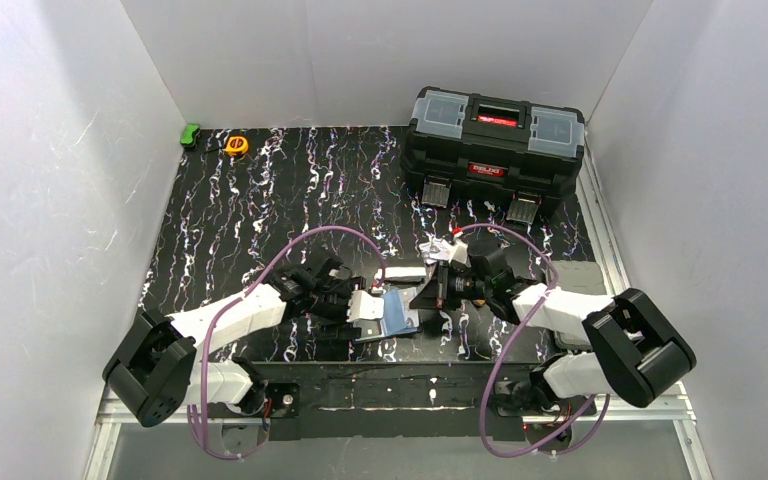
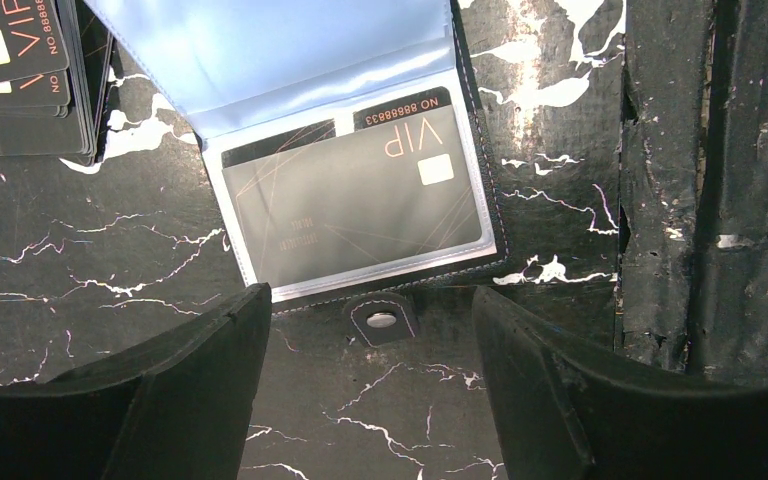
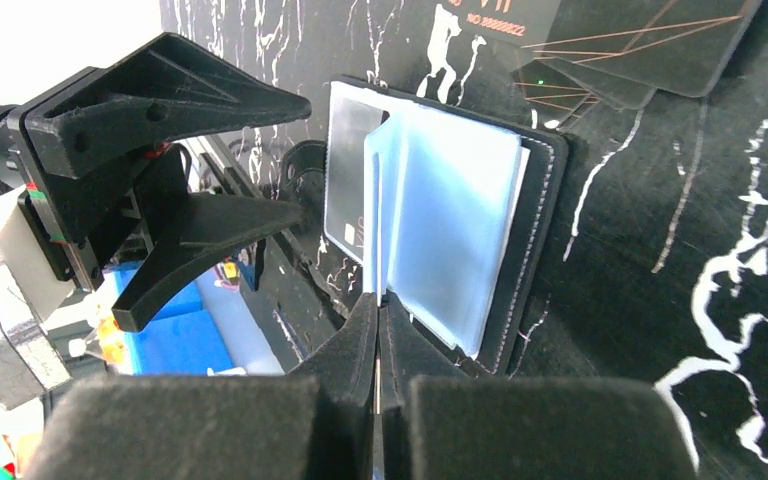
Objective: Put the credit cards into the card holder
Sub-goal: Turn over the card slot in the card holder.
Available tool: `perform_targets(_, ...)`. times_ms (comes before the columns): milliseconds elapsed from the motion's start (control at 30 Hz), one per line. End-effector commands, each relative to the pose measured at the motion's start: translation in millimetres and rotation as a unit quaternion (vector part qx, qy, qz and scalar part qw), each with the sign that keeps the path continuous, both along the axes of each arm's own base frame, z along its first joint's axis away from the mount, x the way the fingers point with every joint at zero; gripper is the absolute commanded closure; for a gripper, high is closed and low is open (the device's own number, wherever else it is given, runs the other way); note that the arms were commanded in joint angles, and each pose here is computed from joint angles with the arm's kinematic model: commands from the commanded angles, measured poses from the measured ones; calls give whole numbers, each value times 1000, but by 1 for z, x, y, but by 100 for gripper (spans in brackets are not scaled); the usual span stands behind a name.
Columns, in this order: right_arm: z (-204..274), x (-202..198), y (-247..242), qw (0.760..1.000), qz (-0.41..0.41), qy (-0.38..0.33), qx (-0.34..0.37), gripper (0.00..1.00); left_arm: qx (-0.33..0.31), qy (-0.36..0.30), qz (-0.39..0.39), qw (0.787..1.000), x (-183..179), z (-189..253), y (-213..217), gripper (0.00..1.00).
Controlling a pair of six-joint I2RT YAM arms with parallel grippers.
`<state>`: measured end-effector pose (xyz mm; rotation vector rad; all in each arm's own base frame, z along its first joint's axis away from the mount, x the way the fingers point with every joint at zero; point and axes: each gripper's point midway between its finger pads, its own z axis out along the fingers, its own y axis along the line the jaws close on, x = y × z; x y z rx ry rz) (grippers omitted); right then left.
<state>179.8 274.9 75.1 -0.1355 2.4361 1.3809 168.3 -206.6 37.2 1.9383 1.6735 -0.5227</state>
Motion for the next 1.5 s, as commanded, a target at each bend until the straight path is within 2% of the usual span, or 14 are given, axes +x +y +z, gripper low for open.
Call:
perform_targets(0, 30, 4, 22, 998, 41, -34, 45, 99, -7, -7, -10, 1000, -3, 4, -1, 28)
perform_targets(600, 23, 0, 47, 996, 86, -19, 32, 99, -11, -16, 3, 1000, 0, 10, 1, 29)
perform_targets(1000, 3, 1, 55, 995, 99, 5, -3, 99, -6, -23, 4, 1000, 1, 16, 4, 30)
perform_targets(1300, -13, 1, 64, 993, 114, 19, -35, 99, -39, -23, 21, 999, 12, 41, -12, 30)
perform_targets(1467, -18, 0, 64, 992, 115, 18, -55, 99, -48, -5, 16, 999, 12, 38, -21, 30)
